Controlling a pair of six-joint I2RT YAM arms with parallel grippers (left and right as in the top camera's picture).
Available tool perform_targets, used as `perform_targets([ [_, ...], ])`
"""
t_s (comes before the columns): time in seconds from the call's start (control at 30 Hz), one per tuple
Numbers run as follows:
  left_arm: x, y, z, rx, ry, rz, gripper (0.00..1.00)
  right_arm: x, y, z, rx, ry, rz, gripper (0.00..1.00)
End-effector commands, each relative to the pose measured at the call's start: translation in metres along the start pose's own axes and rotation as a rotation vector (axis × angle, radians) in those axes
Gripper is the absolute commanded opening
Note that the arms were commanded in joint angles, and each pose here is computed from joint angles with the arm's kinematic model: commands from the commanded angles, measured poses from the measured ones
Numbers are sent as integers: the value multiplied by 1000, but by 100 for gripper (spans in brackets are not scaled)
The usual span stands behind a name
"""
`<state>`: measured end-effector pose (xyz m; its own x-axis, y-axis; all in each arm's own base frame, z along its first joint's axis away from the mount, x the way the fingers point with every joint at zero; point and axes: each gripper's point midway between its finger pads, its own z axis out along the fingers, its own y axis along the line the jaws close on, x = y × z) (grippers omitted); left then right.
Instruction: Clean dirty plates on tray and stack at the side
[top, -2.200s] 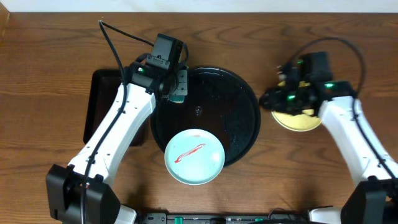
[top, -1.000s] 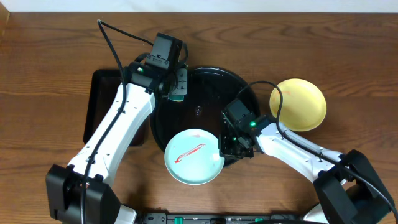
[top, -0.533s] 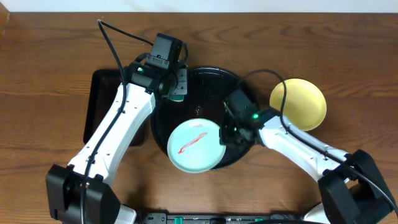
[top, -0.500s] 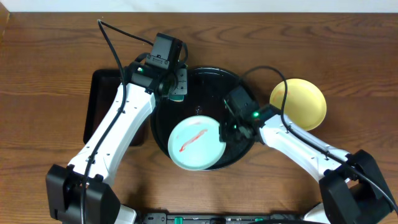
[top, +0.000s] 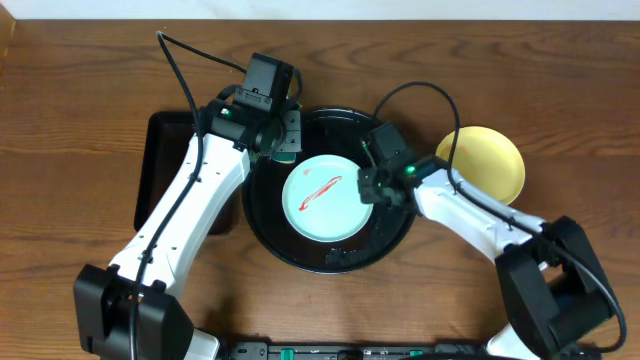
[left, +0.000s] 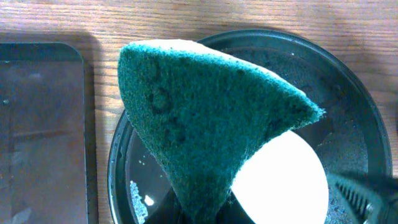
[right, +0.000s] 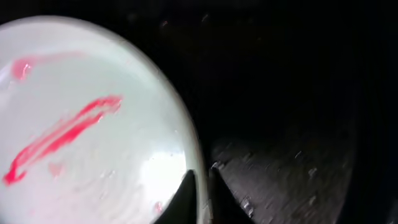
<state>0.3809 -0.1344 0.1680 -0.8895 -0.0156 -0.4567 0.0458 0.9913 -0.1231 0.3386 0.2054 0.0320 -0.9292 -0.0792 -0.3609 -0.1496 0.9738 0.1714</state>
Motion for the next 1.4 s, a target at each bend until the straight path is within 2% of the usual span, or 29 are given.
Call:
perform_targets([
  [0.0,-2,4,3,-16,0,-10,7,-27,-10,-8,-19,-59,12,33],
  [0.03,-2,4,3,-16,0,-10,7,-31,-12,-9,-27,-63,36,46],
  [0.1,-2,4,3,-16,0,-10,8,-36,-11,-13,-68,-50,84,64],
  [0.2,-1,4,3,-16,1,-10,7,-25,-2,-18,-152,34,190,75],
  [0.23,-1,4,3,-16,1,-10,8,-10,6,-19,-190,110,247,75],
  [0.27,-1,4,3,-16,1,-10,8,-2,9,-20,-193,146,270,74],
  [0.3,-1,4,3,-16,1,-10,7,10,11,-20,-182,185,286,68],
  [0.33,-1,4,3,-16,1,-10,8,18,13,-20,-171,210,290,57],
  [0.4,-2,4,3,-16,0,-10,7,35,21,-18,-156,253,279,41],
  [0.63,-1,4,3,-16,1,-10,7,78,23,1,8,240,331,41],
  [0.77,-1,4,3,-16,1,-10,7,84,20,4,39,229,343,38],
  [0.87,-1,4,3,-16,2,-10,8,79,21,5,29,209,345,19],
  [0.93,-1,4,3,-16,2,-10,8,67,21,7,24,160,342,1],
  [1.23,2,5,5,-19,11,-10,7,-2,9,8,-43,-62,140,1],
  [1.37,5,6,8,-23,21,-9,7,-13,-13,8,-42,-69,108,1],
])
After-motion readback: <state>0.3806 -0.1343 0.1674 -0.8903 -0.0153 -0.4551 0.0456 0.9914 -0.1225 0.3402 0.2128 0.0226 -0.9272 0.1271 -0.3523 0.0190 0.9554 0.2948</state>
